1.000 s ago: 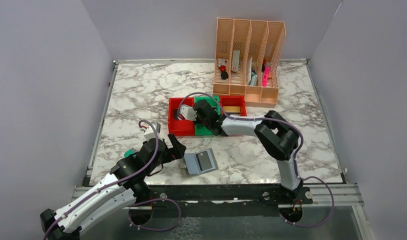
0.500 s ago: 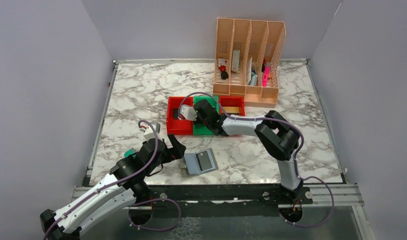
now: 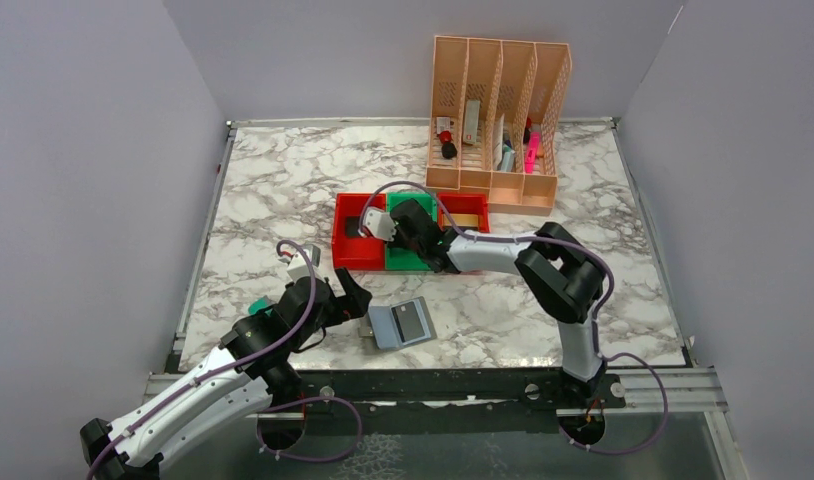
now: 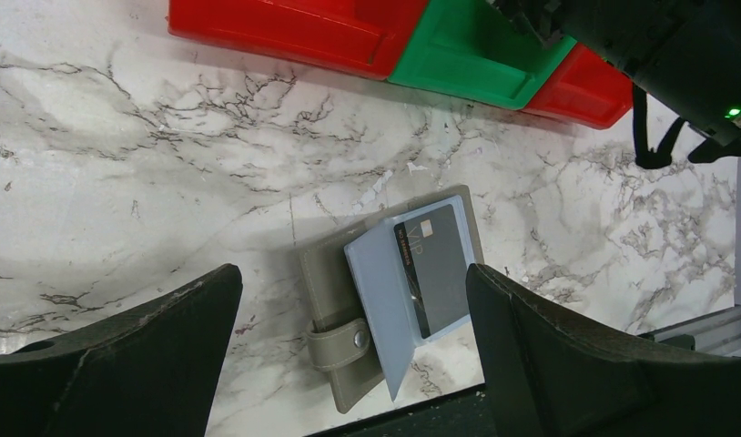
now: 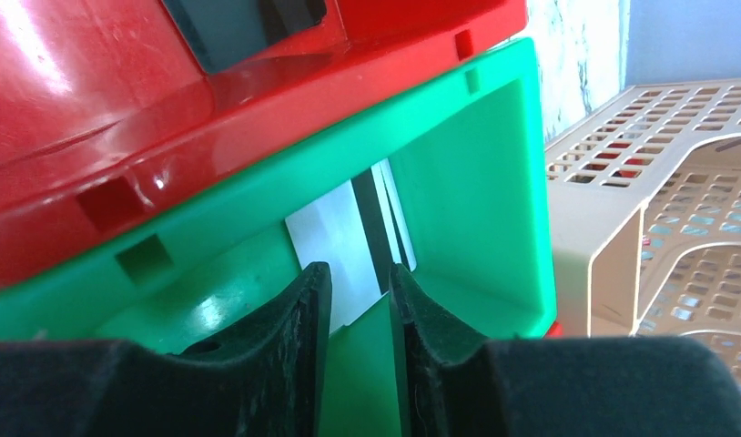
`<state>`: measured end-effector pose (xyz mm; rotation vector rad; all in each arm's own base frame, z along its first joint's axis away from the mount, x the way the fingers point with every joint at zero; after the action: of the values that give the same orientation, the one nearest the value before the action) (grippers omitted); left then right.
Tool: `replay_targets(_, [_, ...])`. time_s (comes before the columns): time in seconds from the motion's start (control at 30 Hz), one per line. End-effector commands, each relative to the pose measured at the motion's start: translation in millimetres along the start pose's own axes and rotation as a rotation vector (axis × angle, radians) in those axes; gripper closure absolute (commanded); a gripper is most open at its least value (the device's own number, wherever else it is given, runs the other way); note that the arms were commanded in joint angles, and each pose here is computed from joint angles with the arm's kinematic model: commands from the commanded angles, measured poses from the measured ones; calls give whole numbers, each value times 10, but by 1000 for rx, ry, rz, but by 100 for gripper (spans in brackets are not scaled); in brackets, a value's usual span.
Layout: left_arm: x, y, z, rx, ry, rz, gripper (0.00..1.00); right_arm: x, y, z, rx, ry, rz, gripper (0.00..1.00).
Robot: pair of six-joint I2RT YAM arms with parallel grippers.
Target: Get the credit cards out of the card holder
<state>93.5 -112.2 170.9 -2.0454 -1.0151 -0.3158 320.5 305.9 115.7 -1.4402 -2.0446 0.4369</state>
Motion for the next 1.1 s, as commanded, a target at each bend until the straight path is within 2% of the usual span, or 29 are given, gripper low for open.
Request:
replay_targets(0.0, [38,-32,-40,-17,-12,-15,4,189,-302,-316,-67,187,-158,64])
replay_targets(0.1, [46,-48,-66,-29,-11,-6,5,294,-588,-461,-59,327,-272,59])
replay_targets(0.23, [74,-90,-155,-77,0,12,7,264,-1002,-458,-65,592,-373,45])
replay_targets(0.33, [83,-104,-240,-131,7,36,12,194,-1307,-375,-26,808,-396,36])
replay_targets(0.57, [51,-49,-510,-256,37,154,17,-23,-1725,168,241,1139,-337,24])
replay_targets(0.67, [15,37,-586,-268,60,204,19,-135,-1802,482,339,1234,-377,7])
replay_targets(0.73, [-24,100,-622,-278,69,242,21,-206,-1830,632,365,1293,-387,3])
replay_targets(0.87, [-113,216,-668,-282,70,323,28,-291,-1886,787,377,1433,-370,3])
replay_targets(1.07, [-217,351,-673,-273,55,385,39,-312,-1862,904,428,1526,-272,29])
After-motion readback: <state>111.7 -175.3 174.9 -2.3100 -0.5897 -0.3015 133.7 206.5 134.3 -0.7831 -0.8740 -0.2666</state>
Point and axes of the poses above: each gripper's point midway between its finger pads, its own y axis out along the fingers, its own z axis along the line the jaws close on, x = y × z, the point moved 10 cm from there along -y, back along the fingers, and after that the axes turned 12 degrees about -y, right-handed, at the moved point
